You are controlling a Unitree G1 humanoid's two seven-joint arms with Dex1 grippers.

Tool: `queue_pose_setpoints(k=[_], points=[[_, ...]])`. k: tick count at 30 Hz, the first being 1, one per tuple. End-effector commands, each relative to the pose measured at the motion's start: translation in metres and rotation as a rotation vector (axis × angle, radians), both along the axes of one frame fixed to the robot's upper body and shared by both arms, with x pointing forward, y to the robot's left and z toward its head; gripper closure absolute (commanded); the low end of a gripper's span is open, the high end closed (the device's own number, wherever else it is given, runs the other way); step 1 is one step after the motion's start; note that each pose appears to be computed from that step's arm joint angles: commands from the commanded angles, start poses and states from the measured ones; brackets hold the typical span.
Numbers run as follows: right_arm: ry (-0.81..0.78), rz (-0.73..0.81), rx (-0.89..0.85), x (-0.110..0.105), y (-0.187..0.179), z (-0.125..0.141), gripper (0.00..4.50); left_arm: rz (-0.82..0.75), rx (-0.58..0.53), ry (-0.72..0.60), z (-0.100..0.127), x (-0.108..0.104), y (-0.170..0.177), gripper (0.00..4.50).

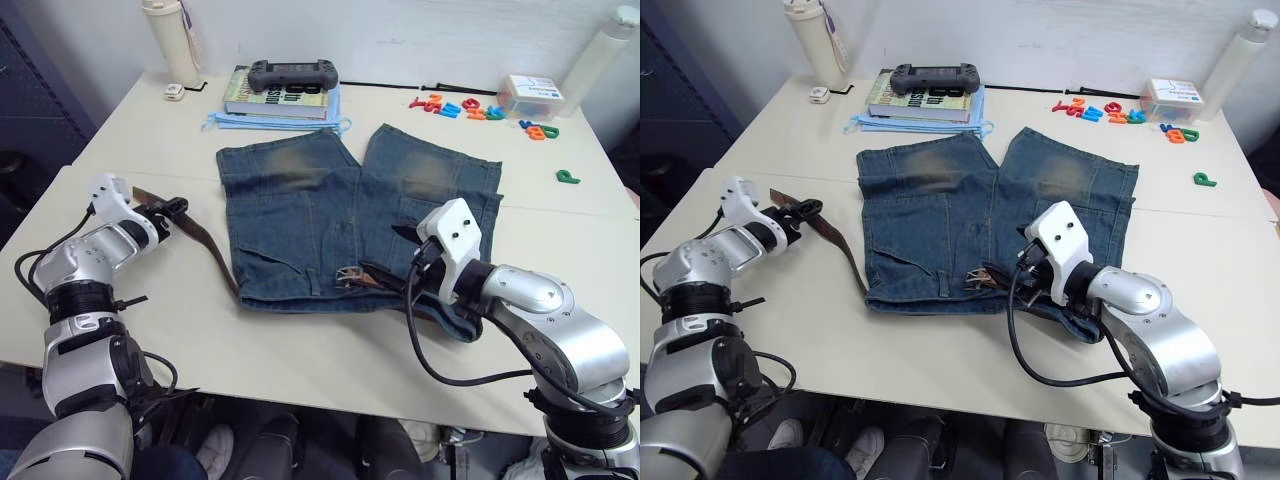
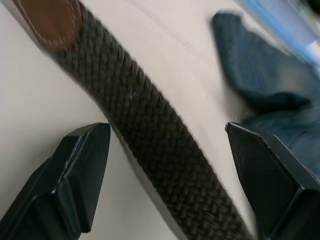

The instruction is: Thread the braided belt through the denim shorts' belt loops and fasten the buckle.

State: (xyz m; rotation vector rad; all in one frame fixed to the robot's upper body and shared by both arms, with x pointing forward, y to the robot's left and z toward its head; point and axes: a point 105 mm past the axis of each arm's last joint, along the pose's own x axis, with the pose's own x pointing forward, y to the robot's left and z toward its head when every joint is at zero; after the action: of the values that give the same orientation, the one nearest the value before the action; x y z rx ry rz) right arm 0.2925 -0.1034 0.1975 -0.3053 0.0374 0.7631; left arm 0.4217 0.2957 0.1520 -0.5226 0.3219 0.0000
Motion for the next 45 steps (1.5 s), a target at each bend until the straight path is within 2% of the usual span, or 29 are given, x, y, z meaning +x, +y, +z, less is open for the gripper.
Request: queue_pose_setpoints(k=[1, 5, 11, 14, 19, 21, 25, 28, 31, 37, 38, 39, 42, 45], points=[[-0.069, 0.012, 0.027, -0.007, 0.003, 0.017, 0.02, 0.043, 0.045, 0.103, -0.019, -0.002, 0.006, 0.46], [-0.092, 0.008, 0.051, -0.007, 0.006, 0.025, 0.02, 0.015, 0.141, 0.228, -0.048, -0.008, 0.003, 0.46], [-0.11, -0.002, 0.073, -0.006, 0.008, 0.029, 0.02, 0.037, 0.189, 0.246, -0.054, -0.007, 0.009, 0.46], [-0.116, -0.007, 0.078, -0.006, 0.008, 0.03, 0.0, 0.034, 0.2, 0.244, -0.054, -0.007, 0.011, 1.29], [-0.123, -0.011, 0.078, -0.006, 0.007, 0.032, 0.0, 0.035, 0.193, 0.237, -0.053, -0.009, 0.014, 3.49], [-0.127, -0.008, 0.077, -0.006, 0.007, 0.033, 0.0, 0.046, 0.159, 0.197, -0.044, -0.008, 0.016, 4.42], [-0.133, 0.0, 0.076, -0.006, 0.009, 0.036, 0.0, 0.026, 0.147, 0.063, -0.019, -0.005, 0.017, 4.49], [-0.135, 0.0, 0.084, -0.007, 0.012, 0.037, 0.0, 0.002, 0.221, -0.122, 0.01, -0.01, 0.016, 4.49], [-0.124, -0.001, 0.11, -0.007, 0.015, 0.037, 0.0, -0.063, 0.356, -0.289, 0.033, -0.023, 0.001, 4.49], [-0.033, -0.031, 0.24, -0.003, 0.019, 0.034, 0.0, -0.184, 0.906, -0.633, 0.077, -0.055, -0.046, 4.49], [-0.015, -0.036, 0.258, -0.003, 0.02, 0.033, 0.0, -0.2, 0.964, -0.663, 0.079, -0.058, -0.051, 4.49], [0.005, -0.044, 0.275, -0.001, 0.021, 0.032, 0.0, -0.246, 1.079, -0.7, 0.08, -0.061, -0.063, 4.49], [0.076, -0.029, 0.394, -0.002, 0.031, 0.035, 0.0, -0.39, 1.325, -0.801, 0.081, -0.068, -0.098, 4.49], [0.135, 0.055, 0.524, -0.012, 0.048, 0.046, 0.0, -0.502, 1.483, -0.854, 0.074, -0.07, -0.12, 4.49]])
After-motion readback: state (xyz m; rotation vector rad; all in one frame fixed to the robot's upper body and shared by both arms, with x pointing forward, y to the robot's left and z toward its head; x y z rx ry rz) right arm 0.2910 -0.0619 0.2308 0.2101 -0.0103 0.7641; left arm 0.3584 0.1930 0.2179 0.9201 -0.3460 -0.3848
